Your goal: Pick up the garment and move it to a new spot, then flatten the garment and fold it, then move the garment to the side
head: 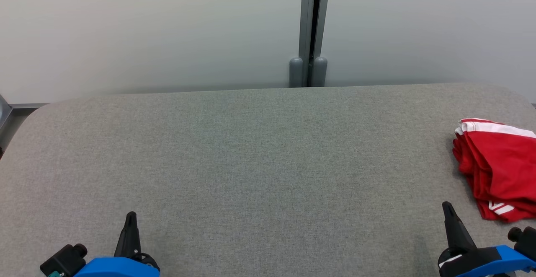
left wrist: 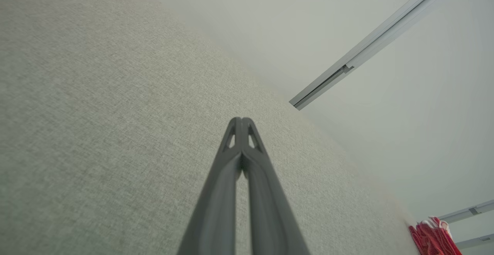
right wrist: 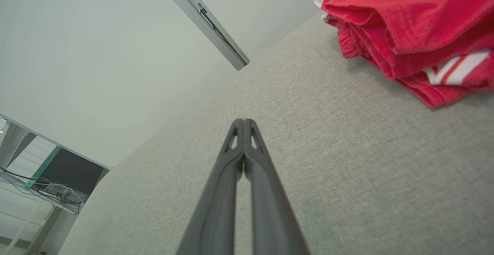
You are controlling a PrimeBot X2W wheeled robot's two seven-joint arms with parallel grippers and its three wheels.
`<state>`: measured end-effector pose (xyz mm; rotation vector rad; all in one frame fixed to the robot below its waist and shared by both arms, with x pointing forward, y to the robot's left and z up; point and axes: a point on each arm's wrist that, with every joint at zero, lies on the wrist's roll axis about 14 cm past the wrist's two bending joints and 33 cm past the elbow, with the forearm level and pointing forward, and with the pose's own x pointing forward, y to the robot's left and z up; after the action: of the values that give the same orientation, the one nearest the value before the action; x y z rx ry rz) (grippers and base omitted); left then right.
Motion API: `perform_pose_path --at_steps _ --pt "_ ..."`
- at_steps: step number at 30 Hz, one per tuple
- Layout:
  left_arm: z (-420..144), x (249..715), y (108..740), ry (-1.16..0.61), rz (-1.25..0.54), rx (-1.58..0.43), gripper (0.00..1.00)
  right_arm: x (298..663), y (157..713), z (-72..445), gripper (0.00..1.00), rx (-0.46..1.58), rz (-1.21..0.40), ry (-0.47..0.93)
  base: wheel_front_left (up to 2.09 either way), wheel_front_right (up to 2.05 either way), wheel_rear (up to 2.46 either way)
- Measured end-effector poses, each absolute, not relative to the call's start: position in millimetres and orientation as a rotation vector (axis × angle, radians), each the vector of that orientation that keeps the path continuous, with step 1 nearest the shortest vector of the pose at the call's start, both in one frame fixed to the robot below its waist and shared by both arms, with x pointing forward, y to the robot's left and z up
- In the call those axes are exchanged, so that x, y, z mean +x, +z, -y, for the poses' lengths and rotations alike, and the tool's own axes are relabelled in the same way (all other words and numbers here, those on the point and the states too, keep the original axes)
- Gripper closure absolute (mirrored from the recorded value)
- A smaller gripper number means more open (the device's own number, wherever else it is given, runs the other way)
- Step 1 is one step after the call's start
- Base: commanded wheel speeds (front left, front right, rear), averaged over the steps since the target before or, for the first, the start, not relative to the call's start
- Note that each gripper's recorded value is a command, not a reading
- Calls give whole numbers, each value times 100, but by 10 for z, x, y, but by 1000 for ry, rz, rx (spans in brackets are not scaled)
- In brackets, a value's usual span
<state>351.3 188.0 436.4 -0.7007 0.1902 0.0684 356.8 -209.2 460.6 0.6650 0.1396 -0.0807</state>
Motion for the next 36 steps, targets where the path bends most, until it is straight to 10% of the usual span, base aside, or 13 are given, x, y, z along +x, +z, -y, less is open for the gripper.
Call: perform_pose_path --at_steps 36 --pt "-1953 3695 4631 94 -120 -1122 100 3712 4780 2054 100 1101 -84 -75 0 0 0"
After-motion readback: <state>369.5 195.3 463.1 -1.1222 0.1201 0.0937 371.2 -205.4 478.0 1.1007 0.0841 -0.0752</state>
